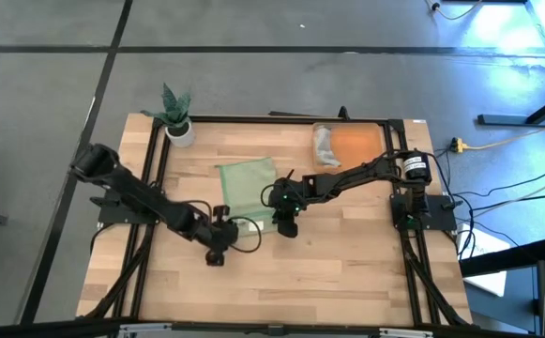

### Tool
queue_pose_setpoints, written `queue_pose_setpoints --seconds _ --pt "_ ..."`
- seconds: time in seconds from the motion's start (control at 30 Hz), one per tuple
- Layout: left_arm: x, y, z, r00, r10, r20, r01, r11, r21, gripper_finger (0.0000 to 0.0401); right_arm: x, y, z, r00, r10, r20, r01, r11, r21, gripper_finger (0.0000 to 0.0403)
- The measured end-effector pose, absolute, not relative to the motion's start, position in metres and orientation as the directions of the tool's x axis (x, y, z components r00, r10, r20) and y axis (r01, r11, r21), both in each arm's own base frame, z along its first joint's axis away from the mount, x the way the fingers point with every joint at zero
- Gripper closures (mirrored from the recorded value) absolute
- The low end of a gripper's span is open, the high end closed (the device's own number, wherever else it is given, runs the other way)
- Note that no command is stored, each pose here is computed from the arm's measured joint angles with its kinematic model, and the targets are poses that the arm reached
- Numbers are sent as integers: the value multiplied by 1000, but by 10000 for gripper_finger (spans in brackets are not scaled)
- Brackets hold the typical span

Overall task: Roll microfiber towels into tight, uniform cylinder then place into a basket
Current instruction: Roll the green microfiber towel

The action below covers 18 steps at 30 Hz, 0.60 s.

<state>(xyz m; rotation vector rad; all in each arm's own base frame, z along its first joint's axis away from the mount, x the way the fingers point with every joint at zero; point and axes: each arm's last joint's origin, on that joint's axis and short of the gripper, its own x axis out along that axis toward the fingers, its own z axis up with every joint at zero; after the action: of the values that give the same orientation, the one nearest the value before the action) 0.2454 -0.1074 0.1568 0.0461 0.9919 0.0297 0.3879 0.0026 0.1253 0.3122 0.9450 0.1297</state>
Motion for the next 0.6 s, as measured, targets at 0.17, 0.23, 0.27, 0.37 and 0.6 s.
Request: queue_pose_setpoints --seconds 0.17,0.23,0.27,0.37,0.6 --pt "248 -106 146 529 116 -841 -30 993 118 319 388 3 125 582 245 -776 27 947 319 306" --pt "248 -107 146 528 113 -842 -29 993 115 319 388 3 125 582 245 -776 27 947 319 306" --pt "248 -107 146 528 111 -842 -28 993 113 319 388 3 125 582 245 -775 26 947 319 306" --pt "248 -107 146 528 109 -842 -32 994 109 319 388 3 125 582 245 -775 26 948 318 306" --pt "249 -103 149 534 107 -839 -98 993 64 319 388 3 125 582 244 -775 26 948 318 306"
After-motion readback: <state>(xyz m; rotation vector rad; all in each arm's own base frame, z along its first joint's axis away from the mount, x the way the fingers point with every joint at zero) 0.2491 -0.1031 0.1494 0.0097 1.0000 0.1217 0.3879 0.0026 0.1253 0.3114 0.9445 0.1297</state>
